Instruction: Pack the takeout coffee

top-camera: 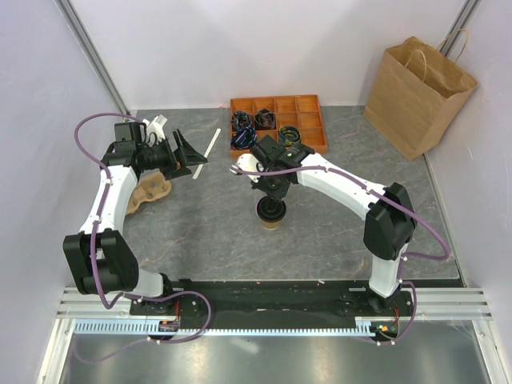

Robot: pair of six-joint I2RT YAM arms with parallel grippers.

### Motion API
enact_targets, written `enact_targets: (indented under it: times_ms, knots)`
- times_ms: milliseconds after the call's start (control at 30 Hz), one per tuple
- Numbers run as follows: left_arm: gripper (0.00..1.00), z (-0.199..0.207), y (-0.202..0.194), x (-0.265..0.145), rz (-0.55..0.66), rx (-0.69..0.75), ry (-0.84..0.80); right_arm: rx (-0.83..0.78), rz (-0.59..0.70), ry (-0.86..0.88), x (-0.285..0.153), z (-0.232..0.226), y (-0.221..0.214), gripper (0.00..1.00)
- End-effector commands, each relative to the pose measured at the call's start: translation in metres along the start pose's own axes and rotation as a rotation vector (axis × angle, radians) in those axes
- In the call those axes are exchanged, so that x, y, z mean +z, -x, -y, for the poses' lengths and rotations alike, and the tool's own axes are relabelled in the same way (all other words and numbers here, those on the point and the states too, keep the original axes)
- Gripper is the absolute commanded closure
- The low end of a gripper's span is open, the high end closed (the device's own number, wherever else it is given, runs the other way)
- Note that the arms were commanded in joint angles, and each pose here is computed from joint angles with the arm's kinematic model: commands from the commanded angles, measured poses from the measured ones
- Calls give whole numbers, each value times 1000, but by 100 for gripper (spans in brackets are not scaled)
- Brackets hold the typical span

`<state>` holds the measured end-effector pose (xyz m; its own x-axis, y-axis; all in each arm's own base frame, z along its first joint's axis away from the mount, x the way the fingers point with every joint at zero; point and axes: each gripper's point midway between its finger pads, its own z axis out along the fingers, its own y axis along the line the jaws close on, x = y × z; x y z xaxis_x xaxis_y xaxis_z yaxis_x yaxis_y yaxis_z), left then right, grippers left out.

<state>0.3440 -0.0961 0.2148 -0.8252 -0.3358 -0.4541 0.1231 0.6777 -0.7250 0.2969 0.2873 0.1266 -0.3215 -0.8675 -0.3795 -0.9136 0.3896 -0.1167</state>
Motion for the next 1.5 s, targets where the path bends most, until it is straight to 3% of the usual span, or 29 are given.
enact_targets:
  times_ms: [0, 467, 700, 1100, 1167, 1467]
  knots:
    - [0, 9, 9, -5, 40, 34, -16, 22, -2, -68, 11, 10, 1, 100]
    - [0, 7, 12, -5, 51, 47, -8, 22, -11, -164, 19, 31, 4, 100]
    - [0, 13, 15, -8, 75, 62, -23, 13, 14, -116, 19, 24, 14, 100]
    - [0, 21, 25, -13, 156, 146, -43, 40, 54, -80, 0, 30, 25, 66]
    - [0, 23, 25, -14, 163, 163, -44, 43, 83, -35, -5, 23, 30, 55]
    - [0, 35, 23, -19, 157, 250, -110, 131, 211, 13, -47, 39, 42, 52]
